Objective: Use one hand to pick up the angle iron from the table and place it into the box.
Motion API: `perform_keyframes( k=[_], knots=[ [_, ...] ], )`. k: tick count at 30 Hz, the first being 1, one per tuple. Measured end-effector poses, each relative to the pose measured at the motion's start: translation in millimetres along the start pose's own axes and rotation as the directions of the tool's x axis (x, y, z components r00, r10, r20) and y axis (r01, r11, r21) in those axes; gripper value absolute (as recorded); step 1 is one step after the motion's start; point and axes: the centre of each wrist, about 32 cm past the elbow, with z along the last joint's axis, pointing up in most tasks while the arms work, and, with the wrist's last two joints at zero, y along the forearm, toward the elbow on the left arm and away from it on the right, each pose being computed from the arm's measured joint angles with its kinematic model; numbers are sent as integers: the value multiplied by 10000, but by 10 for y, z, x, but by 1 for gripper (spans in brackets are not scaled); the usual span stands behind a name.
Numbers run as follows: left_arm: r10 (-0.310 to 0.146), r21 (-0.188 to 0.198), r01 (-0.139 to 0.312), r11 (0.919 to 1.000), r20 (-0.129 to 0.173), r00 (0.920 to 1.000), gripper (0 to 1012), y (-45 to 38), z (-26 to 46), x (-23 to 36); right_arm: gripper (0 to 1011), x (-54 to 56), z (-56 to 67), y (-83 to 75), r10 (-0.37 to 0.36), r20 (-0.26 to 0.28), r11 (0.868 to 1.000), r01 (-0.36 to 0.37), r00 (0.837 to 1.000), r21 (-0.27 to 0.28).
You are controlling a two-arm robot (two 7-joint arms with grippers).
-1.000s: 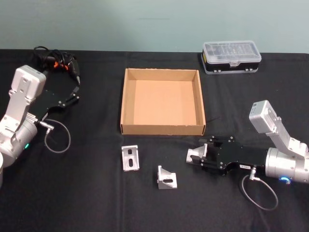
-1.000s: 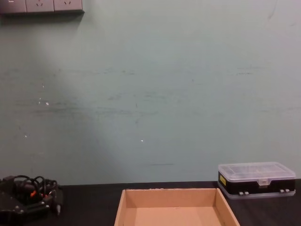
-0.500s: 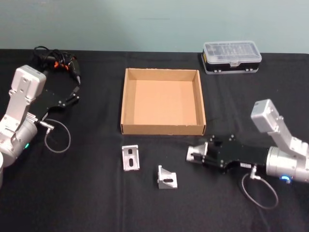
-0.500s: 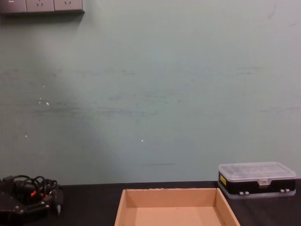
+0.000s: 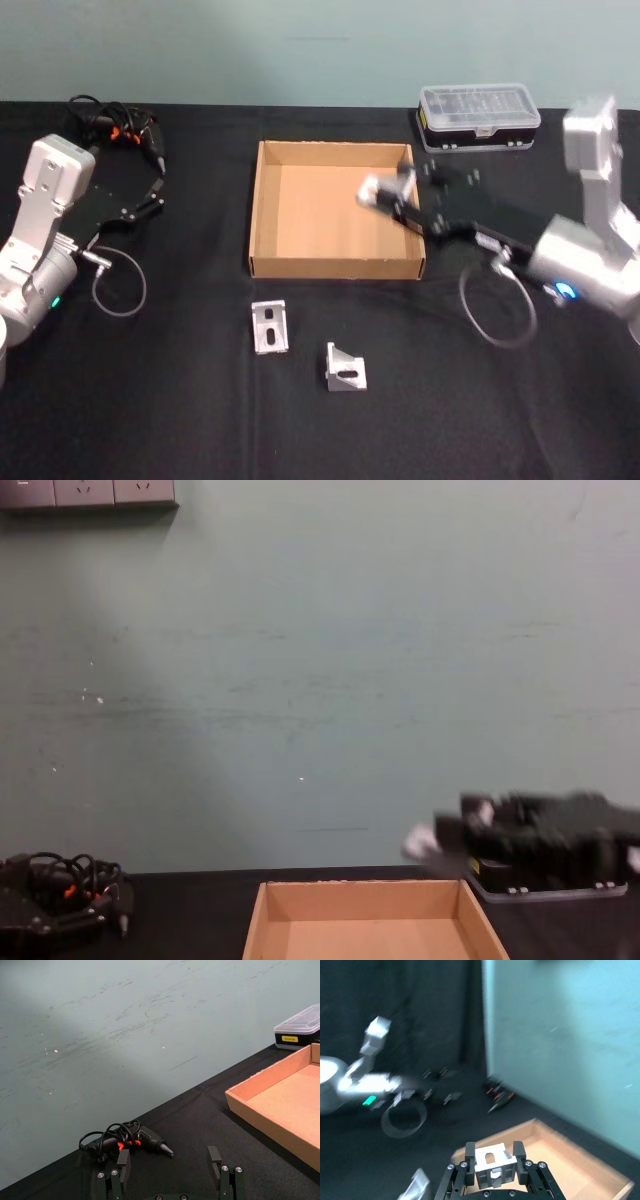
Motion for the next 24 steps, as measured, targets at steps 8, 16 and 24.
perform_keyframes(
  k=[8, 16, 24],
  knots=[
    [0, 0, 0, 10000, 0, 10000, 1000, 0, 0, 0, 450, 61, 314, 541, -1617, 212, 9849, 1627, 9866, -597],
    [0, -1, 0, 10000, 0, 10000, 1000, 0, 0, 0, 451, 168, 476, 1026, -2293, 218, 9495, 2285, 9731, -2150],
    [0, 0, 0, 10000, 0, 10000, 1000, 0, 0, 0, 450, 162, 462, 1336, -2244, 32, 8995, 2084, 9745, -3839]
  ],
)
